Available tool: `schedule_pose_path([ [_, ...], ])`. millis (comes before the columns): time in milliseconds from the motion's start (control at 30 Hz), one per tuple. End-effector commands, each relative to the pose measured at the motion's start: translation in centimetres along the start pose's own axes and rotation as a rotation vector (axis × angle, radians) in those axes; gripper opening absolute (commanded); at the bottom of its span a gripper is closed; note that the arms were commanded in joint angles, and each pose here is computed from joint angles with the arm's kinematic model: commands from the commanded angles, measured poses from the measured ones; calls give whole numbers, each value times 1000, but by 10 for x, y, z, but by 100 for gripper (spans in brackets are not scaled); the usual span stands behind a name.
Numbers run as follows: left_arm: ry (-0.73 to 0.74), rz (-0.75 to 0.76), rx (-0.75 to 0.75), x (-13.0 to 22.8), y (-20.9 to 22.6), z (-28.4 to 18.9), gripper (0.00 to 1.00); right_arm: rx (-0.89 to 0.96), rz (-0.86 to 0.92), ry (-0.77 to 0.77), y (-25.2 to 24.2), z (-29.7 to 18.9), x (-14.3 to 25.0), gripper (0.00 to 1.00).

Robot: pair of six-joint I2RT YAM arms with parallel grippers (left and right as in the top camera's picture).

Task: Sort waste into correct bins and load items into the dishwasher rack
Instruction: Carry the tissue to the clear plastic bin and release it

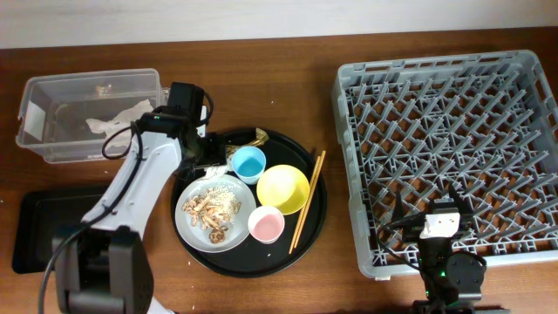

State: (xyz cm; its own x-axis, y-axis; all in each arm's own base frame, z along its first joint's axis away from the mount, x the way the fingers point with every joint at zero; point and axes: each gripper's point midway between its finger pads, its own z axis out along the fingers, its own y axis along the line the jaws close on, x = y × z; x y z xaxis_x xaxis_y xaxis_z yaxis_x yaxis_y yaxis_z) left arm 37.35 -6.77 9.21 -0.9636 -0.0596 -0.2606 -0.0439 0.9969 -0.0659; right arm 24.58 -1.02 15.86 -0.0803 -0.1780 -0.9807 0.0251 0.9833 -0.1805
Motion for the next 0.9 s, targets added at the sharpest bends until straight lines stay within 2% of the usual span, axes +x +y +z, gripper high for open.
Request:
schedule_pose_path([
  [0,77,-83,-12,9,11,23,74,15,4,7,-3,0,3,99],
  [133,119,-89,-20,14,17,37,74,15,4,7,-3,0,3,99],
  [233,160,-29,65,21,3,43,74,15,4,7,-3,0,3,99],
  [433,193,-34,55,25,6,58,74,15,4,7,-3,0,3,99],
  [500,193,-34,55,25,6,60,67,15,4,7,-3,0,3,99],
  [567,191,-33,55,24,6,63,67,15,4,7,-3,0,3,99],
  [633,203,-35,53,25,6,73,56,15,4,7,-3,0,3,99],
  [767,207,-36,47,25,8,77,47,15,4,7,-3,0,3,99],
  [800,199,-36,49,22,7,76,41,15,4,7,-3,0,3,99],
  [867,189,-36,51,15,6,69,18,15,4,7,-3,0,3,99],
])
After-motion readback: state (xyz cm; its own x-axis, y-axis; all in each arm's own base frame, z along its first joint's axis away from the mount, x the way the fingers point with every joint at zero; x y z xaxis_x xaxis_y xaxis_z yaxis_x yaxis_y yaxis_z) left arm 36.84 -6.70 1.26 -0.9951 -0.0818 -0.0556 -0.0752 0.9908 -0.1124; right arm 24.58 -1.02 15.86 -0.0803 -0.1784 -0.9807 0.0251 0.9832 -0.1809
